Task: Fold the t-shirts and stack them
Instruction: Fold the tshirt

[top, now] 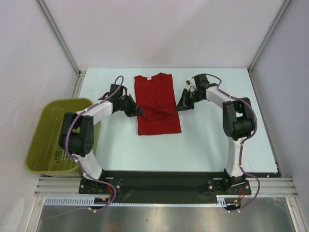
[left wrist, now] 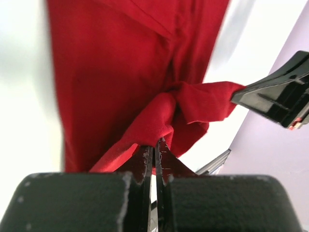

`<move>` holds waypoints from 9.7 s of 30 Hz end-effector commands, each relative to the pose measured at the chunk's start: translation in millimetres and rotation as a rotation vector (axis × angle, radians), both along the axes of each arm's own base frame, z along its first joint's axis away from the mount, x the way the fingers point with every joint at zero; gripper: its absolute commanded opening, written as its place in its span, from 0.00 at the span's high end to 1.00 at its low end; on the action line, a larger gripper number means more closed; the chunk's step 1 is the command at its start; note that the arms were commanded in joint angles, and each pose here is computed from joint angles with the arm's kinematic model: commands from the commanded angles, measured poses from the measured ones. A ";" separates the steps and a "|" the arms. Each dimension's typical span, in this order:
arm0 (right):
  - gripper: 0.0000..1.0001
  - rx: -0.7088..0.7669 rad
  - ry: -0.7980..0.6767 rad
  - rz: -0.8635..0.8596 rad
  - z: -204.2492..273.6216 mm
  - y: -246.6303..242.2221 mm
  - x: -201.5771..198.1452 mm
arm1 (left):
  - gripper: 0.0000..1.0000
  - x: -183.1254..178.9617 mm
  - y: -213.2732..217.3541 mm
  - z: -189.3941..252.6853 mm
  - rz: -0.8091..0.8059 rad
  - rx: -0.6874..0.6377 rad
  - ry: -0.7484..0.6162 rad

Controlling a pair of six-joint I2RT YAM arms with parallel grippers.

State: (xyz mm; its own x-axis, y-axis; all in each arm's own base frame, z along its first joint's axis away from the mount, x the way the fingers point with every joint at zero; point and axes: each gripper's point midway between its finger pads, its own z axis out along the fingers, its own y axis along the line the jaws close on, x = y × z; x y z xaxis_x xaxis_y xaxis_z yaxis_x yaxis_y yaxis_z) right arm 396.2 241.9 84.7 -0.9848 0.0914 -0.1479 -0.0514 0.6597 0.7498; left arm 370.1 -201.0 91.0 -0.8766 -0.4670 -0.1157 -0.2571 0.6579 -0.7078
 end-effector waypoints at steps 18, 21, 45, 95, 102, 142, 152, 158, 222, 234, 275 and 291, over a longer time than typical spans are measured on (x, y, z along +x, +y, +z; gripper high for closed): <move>1.00 0.082 0.028 0.007 1.0 0.2 48.1 | 1.00 47.9 14.1 -7.7 0.017 -0.038 -0.018; 1.00 0.085 0.032 0.008 -1.4 0.6 51.3 | 0.99 52.9 13.8 -9.5 0.018 -0.038 -0.014; 0.51 0.001 -0.094 -0.114 28.8 -50.9 133.2 | 0.54 78.0 53.9 39.9 -0.044 0.336 -0.202; 0.26 0.043 0.146 -0.599 -41.8 -36.7 -73.7 | 0.53 -87.4 22.5 -50.1 0.363 -0.143 0.075; 0.40 0.036 0.193 -0.635 -53.4 -35.4 -77.2 | 0.48 -92.0 25.7 -59.0 0.389 -0.111 0.121; 1.00 -0.128 0.104 -0.398 -72.2 -39.3 -137.4 | 1.00 -104.5 30.3 -79.3 0.212 0.075 0.085; 0.74 -0.168 -0.003 -0.261 -48.5 -40.3 -213.9 | 0.56 -184.7 37.2 -85.7 0.059 0.166 0.117; 0.50 -0.249 -0.116 -0.130 -30.6 -52.8 -199.4 | 0.41 -181.5 37.3 -51.8 -0.077 0.223 0.022; 0.73 -0.317 -0.047 0.035 -43.5 -45.3 -2.3 | 0.75 33.4 -32.5 -35.1 -0.423 0.282 -0.154; 1.00 -0.365 -0.021 0.003 -50.2 -58.8 -1.2 | 0.99 40.3 -11.7 -46.8 -0.360 0.343 -0.110; 0.00 -0.182 -0.357 -0.225 81.8 -69.5 -96.9 | 0.60 -115.0 -1.6 14.8 -0.113 0.171 -0.198; 0.41 0.174 0.235 -0.698 -1.8 -36.6 -177.9 | 0.42 -157.2 4.3 -28.4 0.317 -0.123 0.079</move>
State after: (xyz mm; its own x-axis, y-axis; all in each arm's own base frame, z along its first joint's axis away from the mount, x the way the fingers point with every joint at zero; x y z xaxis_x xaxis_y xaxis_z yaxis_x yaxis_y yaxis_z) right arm 197.5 197.8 66.5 -0.8135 0.5751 0.0869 0.4368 0.5054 0.7441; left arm 187.6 -185.3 33.9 -0.7303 -0.6828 0.0213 -0.5043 0.5178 -0.6911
